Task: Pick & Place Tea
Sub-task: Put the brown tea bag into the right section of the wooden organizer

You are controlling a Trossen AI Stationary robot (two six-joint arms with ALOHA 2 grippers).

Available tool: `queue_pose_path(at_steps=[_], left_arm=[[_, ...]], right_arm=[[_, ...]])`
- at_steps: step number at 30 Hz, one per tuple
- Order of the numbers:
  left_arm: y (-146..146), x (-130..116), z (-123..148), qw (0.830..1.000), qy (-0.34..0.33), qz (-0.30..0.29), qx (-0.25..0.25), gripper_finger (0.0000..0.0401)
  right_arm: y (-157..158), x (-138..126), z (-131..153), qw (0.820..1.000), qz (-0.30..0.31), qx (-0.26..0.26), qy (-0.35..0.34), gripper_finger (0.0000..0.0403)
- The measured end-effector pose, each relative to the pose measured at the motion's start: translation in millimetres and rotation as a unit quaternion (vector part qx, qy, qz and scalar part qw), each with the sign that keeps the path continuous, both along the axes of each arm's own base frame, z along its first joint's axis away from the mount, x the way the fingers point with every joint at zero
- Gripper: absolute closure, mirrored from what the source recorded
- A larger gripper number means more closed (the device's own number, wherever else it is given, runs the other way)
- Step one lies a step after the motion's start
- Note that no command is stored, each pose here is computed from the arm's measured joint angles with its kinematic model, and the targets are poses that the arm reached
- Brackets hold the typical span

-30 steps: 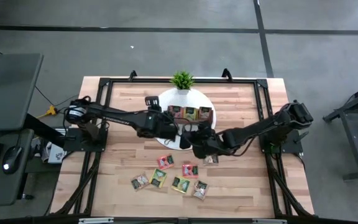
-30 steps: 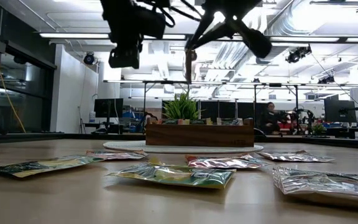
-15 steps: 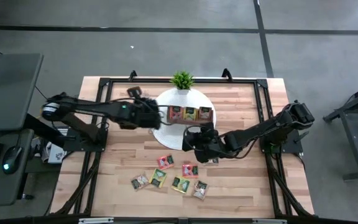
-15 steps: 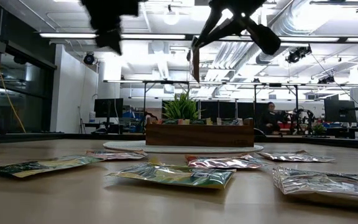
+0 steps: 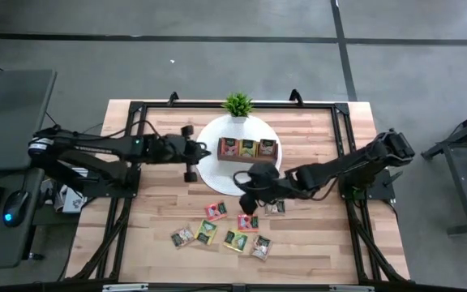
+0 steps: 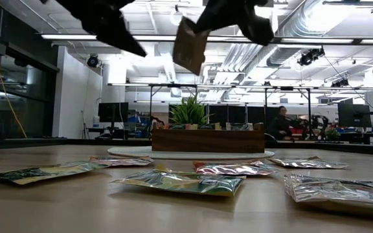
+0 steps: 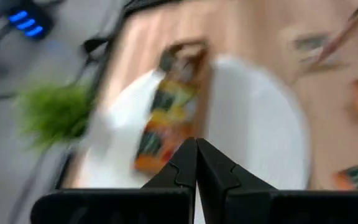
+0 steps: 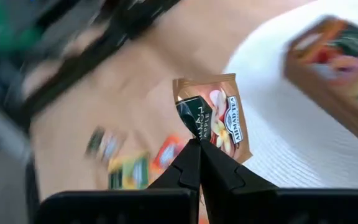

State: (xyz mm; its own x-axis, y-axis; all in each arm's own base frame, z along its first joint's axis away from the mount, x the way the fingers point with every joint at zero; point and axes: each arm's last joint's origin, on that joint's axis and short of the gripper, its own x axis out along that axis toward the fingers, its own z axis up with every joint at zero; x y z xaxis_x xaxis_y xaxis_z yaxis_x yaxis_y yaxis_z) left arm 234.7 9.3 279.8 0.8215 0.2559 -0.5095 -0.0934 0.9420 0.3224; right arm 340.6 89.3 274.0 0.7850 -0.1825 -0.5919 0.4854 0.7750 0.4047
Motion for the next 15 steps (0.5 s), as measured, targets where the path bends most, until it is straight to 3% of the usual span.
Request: queue_pose_path(at_steps=[5, 10, 15], left_arm=[[12, 15, -3, 0.991, -0.029, -0.118, -0.062, 0.0401], [17, 24, -8, 0.976, -0.046, -0.186, -0.107, 0.0401], [15, 32, -15, 0.965, -0.041, -0.222, -0.133, 0.0393]], right_arm=[[-16, 0, 3, 0.996, 0.089, 0.011, 0.03, 0.0403], [-32, 3, 2, 0.992, 0.119, 0.032, 0.039, 0.0403], [-42, 3, 3, 0.992, 0.117, 0.009, 0.044, 0.0403]])
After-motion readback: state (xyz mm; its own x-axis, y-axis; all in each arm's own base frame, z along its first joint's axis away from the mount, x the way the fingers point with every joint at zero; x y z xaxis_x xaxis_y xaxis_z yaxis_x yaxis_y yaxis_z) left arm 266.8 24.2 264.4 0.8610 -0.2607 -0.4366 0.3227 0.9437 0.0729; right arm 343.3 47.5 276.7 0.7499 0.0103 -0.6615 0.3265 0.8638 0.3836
